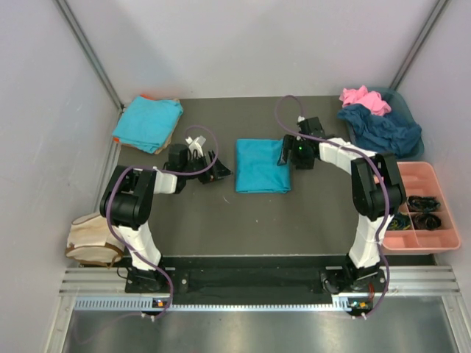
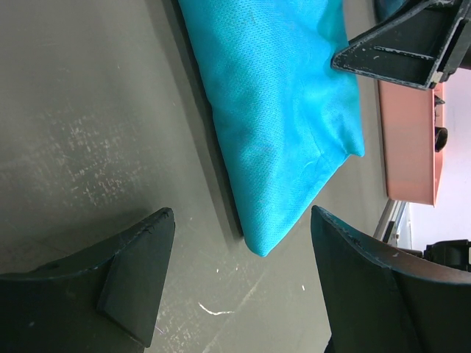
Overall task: Fold and stack the t-shirts
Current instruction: Neatly place the folded tshirt to the corner
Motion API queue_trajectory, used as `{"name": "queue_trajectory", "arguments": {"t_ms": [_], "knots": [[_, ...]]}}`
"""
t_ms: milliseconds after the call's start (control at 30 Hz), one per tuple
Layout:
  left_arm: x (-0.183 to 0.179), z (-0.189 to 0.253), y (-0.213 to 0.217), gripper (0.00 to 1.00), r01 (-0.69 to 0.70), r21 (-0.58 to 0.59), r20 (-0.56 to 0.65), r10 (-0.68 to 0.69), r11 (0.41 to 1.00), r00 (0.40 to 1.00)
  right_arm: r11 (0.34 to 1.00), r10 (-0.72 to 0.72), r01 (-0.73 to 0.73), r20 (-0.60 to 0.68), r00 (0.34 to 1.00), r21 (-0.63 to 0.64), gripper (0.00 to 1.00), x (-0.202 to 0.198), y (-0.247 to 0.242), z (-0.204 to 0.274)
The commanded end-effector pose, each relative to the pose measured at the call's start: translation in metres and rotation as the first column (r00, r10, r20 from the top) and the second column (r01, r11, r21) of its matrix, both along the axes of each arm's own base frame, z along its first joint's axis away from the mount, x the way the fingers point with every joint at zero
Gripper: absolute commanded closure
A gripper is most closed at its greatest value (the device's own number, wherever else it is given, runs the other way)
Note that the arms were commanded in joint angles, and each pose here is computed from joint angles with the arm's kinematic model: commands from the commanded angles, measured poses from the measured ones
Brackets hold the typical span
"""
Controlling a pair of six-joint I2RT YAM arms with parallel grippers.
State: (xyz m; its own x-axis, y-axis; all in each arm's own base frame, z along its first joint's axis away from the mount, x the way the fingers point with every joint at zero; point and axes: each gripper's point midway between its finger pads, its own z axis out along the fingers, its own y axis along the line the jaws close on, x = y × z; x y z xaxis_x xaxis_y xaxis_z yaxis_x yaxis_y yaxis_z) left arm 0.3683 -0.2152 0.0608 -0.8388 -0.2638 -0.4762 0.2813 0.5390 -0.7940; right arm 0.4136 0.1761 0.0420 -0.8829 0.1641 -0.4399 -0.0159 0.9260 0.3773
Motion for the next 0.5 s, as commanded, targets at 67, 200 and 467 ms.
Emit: {"name": "queue_trajectory", "arguments": {"t_ms": [67,200,467], "knots": [[0.018,0.022,-0.008,0.21,0.021,-0.076,0.093,-0.014,0.997,0.996,0.995,-0.085,0.090,0.101,0.991,-0.048,0.21,0.015,-0.019,0.030],[0.020,0.030,-0.019,0.20,0.048,-0.160,0.102,-0.032,0.986,0.994,0.995,-0.083,0.087,0.090,0.992,-0.043,0.21,0.013,-0.018,0.028],[0.024,0.018,-0.044,0.11,0.095,-0.216,0.079,-0.080,0.972,0.994,0.996,-0.082,0.084,0.100,0.992,-0.016,0.20,0.012,-0.013,0.035]]}}
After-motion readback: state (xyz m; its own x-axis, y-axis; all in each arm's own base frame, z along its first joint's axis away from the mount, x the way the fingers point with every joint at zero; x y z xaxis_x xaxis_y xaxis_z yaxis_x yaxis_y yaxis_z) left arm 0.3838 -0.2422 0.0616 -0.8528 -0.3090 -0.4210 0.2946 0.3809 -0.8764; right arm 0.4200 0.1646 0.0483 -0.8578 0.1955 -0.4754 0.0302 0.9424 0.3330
